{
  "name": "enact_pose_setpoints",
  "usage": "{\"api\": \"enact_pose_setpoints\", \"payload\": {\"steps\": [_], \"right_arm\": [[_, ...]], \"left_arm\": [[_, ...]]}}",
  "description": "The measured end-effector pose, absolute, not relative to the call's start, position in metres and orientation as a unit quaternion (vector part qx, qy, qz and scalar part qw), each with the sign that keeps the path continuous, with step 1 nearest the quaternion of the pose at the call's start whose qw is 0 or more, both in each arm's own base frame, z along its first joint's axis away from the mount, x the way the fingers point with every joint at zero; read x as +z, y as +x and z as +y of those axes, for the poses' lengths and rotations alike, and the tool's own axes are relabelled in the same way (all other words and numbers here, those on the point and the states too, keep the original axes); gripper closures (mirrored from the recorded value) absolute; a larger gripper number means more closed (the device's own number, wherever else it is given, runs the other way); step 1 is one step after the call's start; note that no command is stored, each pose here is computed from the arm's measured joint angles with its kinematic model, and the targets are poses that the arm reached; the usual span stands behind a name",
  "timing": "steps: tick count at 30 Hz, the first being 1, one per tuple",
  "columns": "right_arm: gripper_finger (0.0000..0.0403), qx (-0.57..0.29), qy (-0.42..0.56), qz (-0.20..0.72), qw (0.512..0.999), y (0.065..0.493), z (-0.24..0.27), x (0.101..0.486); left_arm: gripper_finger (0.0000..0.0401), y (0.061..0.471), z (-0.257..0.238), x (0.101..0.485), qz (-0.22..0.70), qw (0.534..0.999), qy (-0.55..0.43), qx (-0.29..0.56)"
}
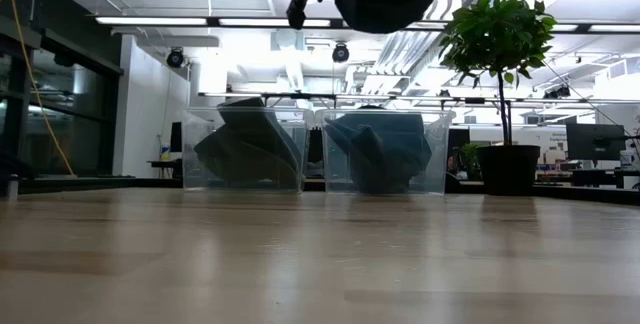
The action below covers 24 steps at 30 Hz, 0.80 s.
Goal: Pick and place caps into container
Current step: Put the blue cap into the right transparent container
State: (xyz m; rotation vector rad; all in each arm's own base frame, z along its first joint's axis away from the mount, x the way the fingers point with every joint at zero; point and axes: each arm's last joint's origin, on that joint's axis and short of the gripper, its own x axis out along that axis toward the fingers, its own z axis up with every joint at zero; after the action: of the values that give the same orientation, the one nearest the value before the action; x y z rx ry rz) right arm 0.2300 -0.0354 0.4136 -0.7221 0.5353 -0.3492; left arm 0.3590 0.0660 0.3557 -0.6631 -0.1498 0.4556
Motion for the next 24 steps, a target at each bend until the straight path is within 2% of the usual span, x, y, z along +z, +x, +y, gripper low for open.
{"api": "enact_pose_setpoints", "payload": {"steps": [10,14,19,24], "right_arm": [[0.0158,-0.213,-0.329,0.216,0.894,0.2368,-0.0374,0.4212],[0.0173,-0.228,-0.303,0.213,0.9,0.2363,-0.04,0.4211],[0.0232,-0.236,-0.28,0.208,0.907,0.2361,-0.041,0.4211],[0.0317,-0.235,-0.279,0.208,0.908,0.2361,-0.0409,0.421]], "left_arm": [[0.0401,0.3597,0.0646,0.3532,-0.054,0.92,-0.331,0.201],[0.0401,0.3597,0.0643,0.3522,-0.047,0.921,-0.332,0.198],[0.0401,0.3598,0.0642,0.352,-0.045,0.922,-0.332,0.194],[0.0401,0.3598,0.064,0.3522,-0.044,0.921,-0.337,0.19]]}}
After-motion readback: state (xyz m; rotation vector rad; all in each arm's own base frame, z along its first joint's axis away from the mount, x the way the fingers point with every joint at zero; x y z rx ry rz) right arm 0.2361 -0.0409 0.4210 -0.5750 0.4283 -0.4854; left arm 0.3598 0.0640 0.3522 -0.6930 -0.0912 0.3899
